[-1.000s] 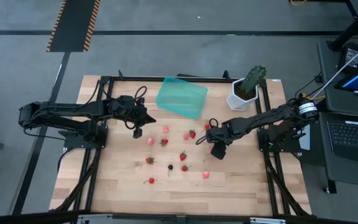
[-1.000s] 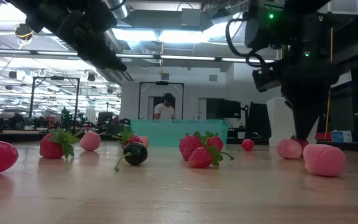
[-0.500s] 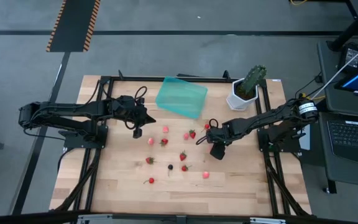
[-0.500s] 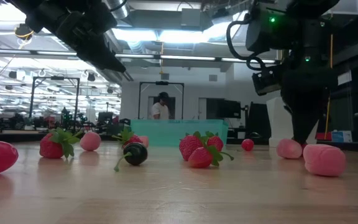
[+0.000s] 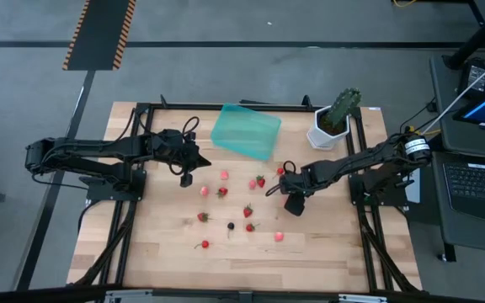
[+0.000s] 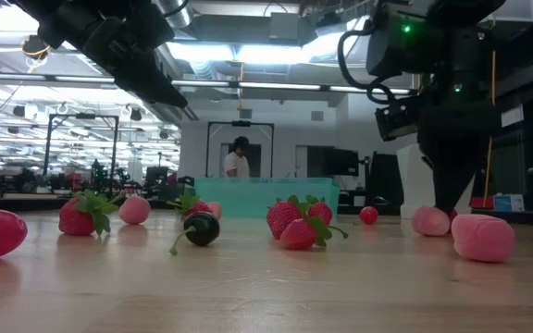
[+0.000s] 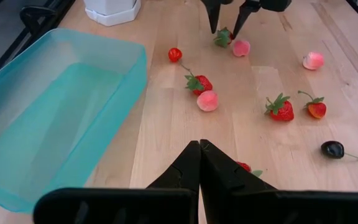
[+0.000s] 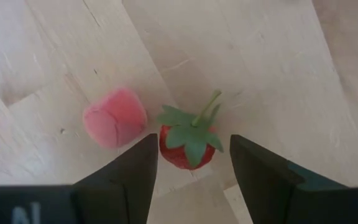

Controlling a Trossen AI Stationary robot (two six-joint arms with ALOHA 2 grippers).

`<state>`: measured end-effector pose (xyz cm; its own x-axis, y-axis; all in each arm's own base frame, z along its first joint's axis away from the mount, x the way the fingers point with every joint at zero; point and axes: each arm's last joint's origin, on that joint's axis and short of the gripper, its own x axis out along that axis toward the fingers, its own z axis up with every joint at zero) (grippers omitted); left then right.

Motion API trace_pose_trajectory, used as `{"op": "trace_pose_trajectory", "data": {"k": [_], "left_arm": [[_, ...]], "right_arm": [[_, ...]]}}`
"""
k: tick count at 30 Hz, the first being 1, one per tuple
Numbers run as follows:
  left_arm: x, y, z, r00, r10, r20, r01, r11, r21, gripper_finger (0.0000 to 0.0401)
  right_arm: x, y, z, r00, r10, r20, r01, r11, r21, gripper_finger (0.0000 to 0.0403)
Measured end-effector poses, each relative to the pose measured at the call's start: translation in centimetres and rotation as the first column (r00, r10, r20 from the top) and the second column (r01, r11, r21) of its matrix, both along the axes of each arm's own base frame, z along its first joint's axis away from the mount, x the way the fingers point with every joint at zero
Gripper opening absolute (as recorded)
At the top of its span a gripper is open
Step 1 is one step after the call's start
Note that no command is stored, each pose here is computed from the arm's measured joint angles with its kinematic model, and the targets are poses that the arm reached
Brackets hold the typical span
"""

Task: Pick and placing Produce into tupperware
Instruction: Put the red strawberry into the light blue bin

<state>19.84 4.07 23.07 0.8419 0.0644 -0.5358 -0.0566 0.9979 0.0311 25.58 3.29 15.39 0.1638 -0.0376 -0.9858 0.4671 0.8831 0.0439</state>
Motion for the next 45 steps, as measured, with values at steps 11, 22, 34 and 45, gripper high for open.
{"op": "trace_pose_trajectory", "data": {"k": [11, 22, 34, 45], "left_arm": [[0.0, 0.0, 0.0, 1.000, 0.002, 0.001, -0.002, 1.000, -0.003, 0.0000], [0.0, 0.0, 0.0, 1.000, 0.004, 0.001, -0.004, 1.000, -0.006, 0.0000], [0.0, 0.0, 0.0, 1.000, 0.003, 0.001, -0.003, 1.000, -0.005, 0.0000], [0.0, 0.0, 0.0, 1.000, 0.003, 0.001, -0.003, 1.000, -0.005, 0.0000]], "right_arm": [[-0.8, -0.1, -1.7, 1.000, -0.014, 0.024, 0.014, 1.000, 0.006, 0.0203], [-0.7, -0.1, -1.7, 0.999, -0.003, 0.036, 0.003, 1.000, 0.005, 0.0155], [-0.7, 0.0, -1.7, 0.999, -0.001, 0.036, 0.001, 1.000, 0.009, 0.0139], [0.1, 0.1, -0.4, 0.999, 0.033, 0.037, -0.034, 0.999, 0.035, 0.0139]]}}
